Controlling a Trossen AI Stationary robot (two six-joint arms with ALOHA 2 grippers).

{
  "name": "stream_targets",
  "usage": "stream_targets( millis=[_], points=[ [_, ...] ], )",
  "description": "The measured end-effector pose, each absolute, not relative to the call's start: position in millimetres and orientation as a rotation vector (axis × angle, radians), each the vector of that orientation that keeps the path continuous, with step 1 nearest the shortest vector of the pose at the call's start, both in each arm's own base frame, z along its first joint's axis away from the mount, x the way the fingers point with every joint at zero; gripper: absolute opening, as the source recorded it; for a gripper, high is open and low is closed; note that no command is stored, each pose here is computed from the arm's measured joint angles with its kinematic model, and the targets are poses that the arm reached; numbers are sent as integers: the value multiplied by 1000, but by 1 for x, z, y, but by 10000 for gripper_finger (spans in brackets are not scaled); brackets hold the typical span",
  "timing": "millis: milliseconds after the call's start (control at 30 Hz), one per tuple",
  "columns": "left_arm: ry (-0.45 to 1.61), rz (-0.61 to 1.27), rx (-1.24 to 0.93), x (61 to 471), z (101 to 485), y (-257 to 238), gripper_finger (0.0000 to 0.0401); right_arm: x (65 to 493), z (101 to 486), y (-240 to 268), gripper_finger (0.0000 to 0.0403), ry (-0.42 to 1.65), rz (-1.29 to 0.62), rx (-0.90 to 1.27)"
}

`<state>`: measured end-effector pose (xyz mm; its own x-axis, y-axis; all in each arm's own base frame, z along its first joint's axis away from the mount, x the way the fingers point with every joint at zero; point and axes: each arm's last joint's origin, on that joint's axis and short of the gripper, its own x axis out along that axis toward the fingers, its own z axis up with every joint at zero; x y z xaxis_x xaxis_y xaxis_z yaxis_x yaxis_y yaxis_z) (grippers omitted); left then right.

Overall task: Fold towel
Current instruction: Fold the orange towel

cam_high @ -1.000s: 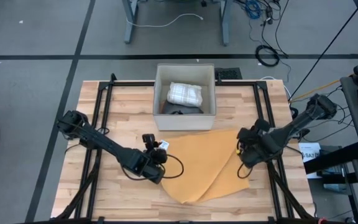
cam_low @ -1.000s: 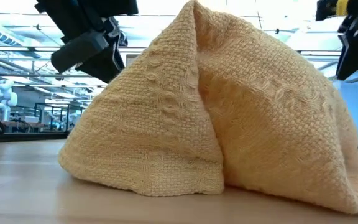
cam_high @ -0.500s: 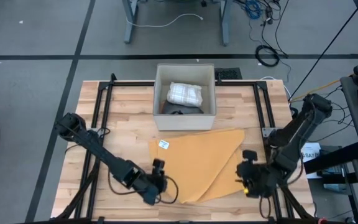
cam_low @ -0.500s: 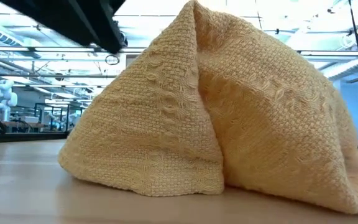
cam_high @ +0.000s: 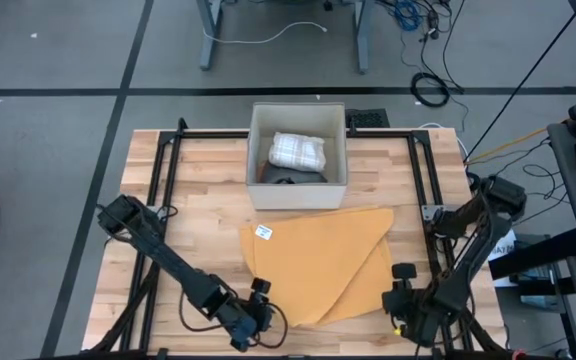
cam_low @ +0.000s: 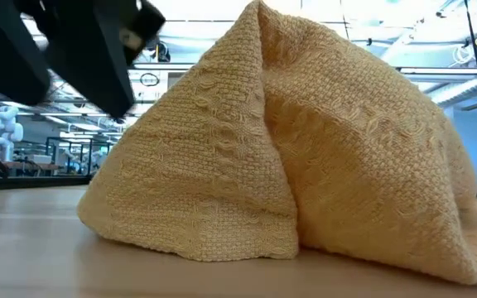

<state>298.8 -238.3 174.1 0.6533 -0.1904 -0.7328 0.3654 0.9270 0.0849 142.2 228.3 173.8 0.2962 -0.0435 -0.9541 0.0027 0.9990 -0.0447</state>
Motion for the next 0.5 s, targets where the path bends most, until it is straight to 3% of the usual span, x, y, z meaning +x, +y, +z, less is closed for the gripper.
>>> stream_targets(
  millis=[500],
  points=[
    [841, -293, 152, 298, 160, -245, 174, 143, 159, 226, 141, 1299, -104, -131]
  ],
)
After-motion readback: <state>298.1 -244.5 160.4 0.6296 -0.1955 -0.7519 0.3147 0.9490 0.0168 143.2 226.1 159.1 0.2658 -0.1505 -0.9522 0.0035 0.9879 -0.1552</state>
